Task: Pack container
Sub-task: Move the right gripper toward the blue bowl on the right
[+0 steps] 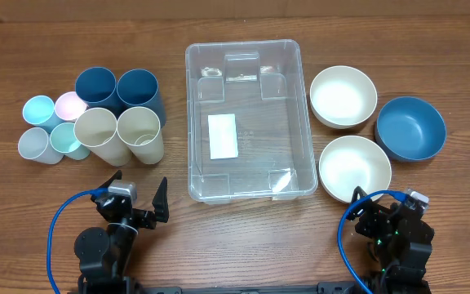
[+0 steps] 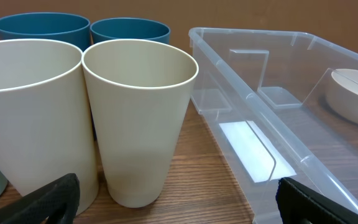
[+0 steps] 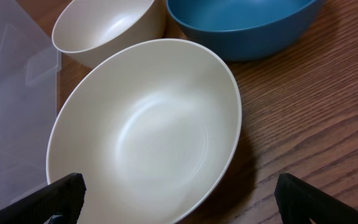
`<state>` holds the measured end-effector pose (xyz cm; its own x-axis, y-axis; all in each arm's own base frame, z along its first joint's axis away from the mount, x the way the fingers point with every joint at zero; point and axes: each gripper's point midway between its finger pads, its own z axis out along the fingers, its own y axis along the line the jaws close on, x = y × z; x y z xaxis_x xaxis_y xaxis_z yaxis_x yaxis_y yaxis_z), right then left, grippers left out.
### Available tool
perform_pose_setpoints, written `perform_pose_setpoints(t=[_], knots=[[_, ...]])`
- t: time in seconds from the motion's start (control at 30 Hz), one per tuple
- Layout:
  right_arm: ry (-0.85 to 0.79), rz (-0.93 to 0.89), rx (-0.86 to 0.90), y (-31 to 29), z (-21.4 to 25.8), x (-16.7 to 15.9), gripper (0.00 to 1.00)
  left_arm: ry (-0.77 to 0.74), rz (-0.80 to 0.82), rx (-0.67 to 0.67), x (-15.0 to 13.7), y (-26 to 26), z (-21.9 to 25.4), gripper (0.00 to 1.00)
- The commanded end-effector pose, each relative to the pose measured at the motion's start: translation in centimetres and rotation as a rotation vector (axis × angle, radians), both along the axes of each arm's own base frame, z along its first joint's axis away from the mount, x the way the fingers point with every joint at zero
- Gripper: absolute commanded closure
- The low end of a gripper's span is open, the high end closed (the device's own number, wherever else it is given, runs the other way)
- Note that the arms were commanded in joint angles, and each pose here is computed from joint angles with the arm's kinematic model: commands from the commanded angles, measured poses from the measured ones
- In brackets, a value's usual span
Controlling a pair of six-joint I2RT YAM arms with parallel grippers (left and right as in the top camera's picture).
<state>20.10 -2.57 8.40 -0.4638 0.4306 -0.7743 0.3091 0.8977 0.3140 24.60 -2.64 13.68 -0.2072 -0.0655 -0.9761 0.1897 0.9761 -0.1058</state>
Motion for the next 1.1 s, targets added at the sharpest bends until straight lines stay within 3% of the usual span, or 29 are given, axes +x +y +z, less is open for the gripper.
perform_pose_setpoints(t=[0.0,0.9,1.0,1.07], knots=[[0.006,0.005,0.004,0.1,-0.6,0.0,0.0,-0.007,-0.021,0.012,-0.1,-0.3,-0.2,0.0],[0.001,-0.034,-0.044,-0.9,-0.4,0.0,0.0,-0.007,-0.021,0.012,-0.1,-0.3,-0.2,0.0],[-0.085,-0.074,-0.088,-1.9,1.6,1.0,0.0,-0.007,-0.021,0.012,-0.1,-0.3,-0.2,0.0],[-0.19,0.016,-0.035,-0.1,3.7,2.3,0.0,-0.007,-0.021,0.012,-0.1,-0.3,-0.2,0.0]])
